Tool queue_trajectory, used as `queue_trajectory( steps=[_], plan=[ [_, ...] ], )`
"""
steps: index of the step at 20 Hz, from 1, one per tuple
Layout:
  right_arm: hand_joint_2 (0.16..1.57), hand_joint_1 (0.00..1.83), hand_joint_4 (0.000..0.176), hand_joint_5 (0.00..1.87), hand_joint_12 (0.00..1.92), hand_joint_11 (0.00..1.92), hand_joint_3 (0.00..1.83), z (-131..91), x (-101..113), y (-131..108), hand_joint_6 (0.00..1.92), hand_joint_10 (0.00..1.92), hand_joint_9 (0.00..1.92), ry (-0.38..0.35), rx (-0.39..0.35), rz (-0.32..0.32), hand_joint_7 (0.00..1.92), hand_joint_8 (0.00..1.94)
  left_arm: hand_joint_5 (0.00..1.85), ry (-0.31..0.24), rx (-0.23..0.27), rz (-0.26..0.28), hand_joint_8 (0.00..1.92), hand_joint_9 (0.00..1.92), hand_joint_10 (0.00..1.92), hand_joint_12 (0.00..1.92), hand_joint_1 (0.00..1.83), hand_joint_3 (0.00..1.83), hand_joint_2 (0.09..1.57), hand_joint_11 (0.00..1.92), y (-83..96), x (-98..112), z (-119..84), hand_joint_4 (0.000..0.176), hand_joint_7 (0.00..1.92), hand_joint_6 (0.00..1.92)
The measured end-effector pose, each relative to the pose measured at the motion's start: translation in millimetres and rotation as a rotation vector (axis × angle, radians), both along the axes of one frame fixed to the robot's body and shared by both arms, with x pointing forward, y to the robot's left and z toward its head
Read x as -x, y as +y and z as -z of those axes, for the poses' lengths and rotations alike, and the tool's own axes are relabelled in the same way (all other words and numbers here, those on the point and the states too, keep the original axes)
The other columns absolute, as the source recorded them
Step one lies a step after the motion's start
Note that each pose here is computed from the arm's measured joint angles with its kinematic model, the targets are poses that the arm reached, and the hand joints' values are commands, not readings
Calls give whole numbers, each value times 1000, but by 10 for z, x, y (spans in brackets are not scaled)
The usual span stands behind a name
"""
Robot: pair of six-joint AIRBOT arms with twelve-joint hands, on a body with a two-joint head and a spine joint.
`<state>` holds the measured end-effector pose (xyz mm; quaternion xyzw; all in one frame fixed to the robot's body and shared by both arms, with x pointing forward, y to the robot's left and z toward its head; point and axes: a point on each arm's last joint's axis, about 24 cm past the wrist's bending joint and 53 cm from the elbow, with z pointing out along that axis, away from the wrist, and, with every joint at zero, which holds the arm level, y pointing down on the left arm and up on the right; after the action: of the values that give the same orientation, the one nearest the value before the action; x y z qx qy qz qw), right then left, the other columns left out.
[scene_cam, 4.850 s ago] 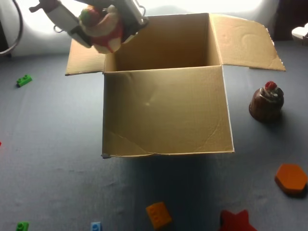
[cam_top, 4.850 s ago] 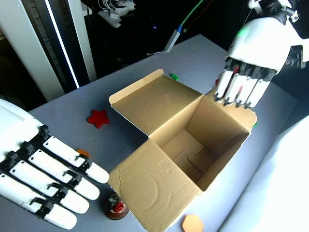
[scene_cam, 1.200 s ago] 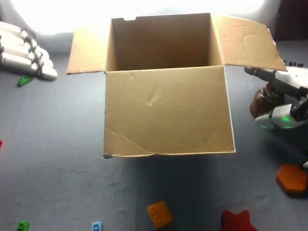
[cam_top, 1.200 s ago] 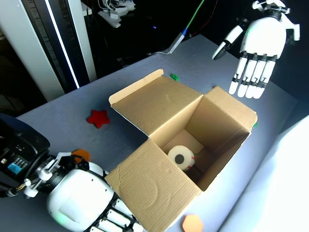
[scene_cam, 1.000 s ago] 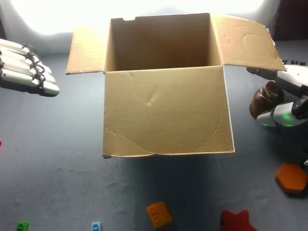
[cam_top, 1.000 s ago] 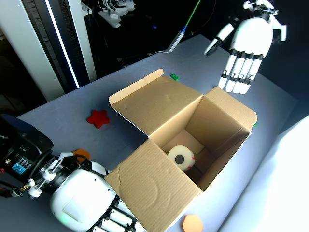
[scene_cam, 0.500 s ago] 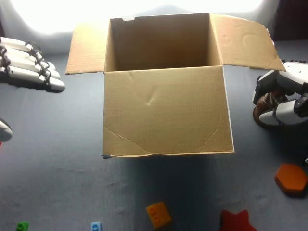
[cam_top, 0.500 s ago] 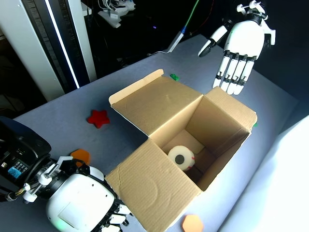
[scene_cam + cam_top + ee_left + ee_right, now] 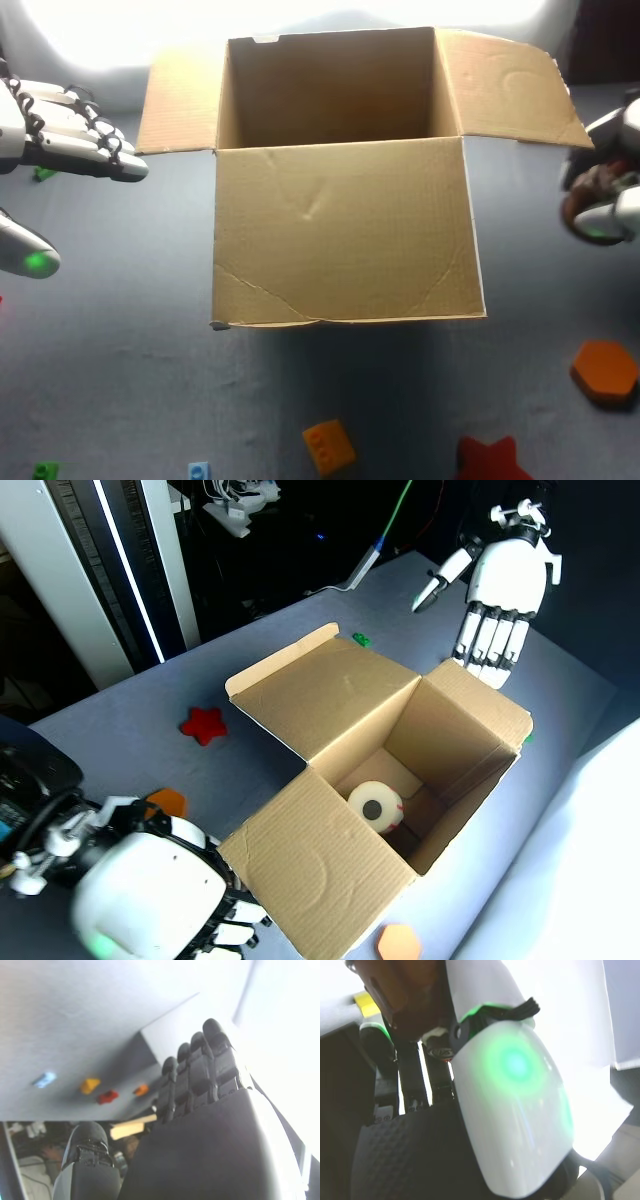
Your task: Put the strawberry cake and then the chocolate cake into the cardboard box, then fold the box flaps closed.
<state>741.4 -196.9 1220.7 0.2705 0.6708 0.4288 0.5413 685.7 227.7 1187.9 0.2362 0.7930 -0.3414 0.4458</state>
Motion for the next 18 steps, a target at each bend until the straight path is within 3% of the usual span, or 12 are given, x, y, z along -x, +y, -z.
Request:
queue_trajectory(
  steps=[2, 3, 4, 7, 9, 10, 12, 13, 15, 18],
  plan=[
    [1170, 1221, 0, 908, 1921, 217, 0, -172, -17, -193, 939, 1539, 505, -41, -5, 42, 878, 1362, 104, -8, 4, -15, 5, 123, 5, 529, 0, 1, 1106, 0, 10, -50, -14, 16, 123, 6],
    [1171, 1220, 0, 900, 1921, 213, 0, -262, -6, -282, 956, 1546, 511, -69, 2, 64, 878, 1359, 109, -9, 21, -22, 8, 122, 4, 531, 0, 1, 1106, 0, 4, -62, -45, 14, 130, 8],
    [1180, 1206, 0, 872, 1921, 211, 3, -323, 1, -353, 1020, 1534, 488, -83, 3, 78, 861, 1363, 99, -9, 34, -25, 3, 112, 0, 531, 0, 5, 1116, 0, -3, -67, -69, 23, 120, 3],
    [1180, 1203, 0, 881, 1921, 248, 0, -589, 8, -578, 1018, 1503, 500, -141, -8, 120, 859, 1353, 92, -22, 28, -35, 0, 107, 0, 502, 0, 4, 1120, 0, 12, -95, -74, 18, 114, 0],
    [1161, 1221, 0, 909, 1921, 240, 0, -868, 36, -637, 951, 1503, 543, -255, 40, 141, 908, 1303, 109, -30, 26, -52, 4, 121, 4, 521, 0, 2, 1119, 0, 31, -131, -79, 16, 132, 5],
    [1173, 1209, 0, 870, 1921, 196, 2, -1051, 71, -618, 1023, 1505, 525, -327, 50, 138, 891, 1316, 117, -39, 27, -59, 5, 129, 5, 573, 0, 2, 1121, 0, 25, -159, -89, 19, 144, 5],
    [1182, 1195, 0, 863, 1921, 196, 3, -1290, 169, -458, 1063, 1483, 507, -431, 57, 86, 860, 1336, 105, -43, 38, -52, 3, 134, 5, 612, 0, 1, 1120, 0, -36, -171, -103, 20, 145, 2],
    [1180, 1198, 0, 889, 1921, 182, 0, -1379, 207, -359, 1022, 1456, 503, -457, 25, 50, 852, 1348, 94, -46, 32, -43, 2, 131, 2, 593, 0, 1, 1121, 0, -69, -169, -84, 29, 137, 2],
    [1186, 1194, 0, 891, 1921, 190, 4, -1570, 253, -212, 1020, 1537, 477, -485, -61, -5, 822, 1396, 117, -54, 11, -21, 1, 130, 0, 572, 0, 1, 1126, 0, -114, -152, -35, 19, 136, 8],
    [1182, 1210, 0, 883, 1921, 184, 0, -1843, 334, 113, 987, 1560, 479, -558, -81, -99, 857, 1384, 102, -55, 12, -16, 0, 102, 0, 545, 0, 2, 1126, 0, -148, -155, -32, 26, 114, 0]
  ],
)
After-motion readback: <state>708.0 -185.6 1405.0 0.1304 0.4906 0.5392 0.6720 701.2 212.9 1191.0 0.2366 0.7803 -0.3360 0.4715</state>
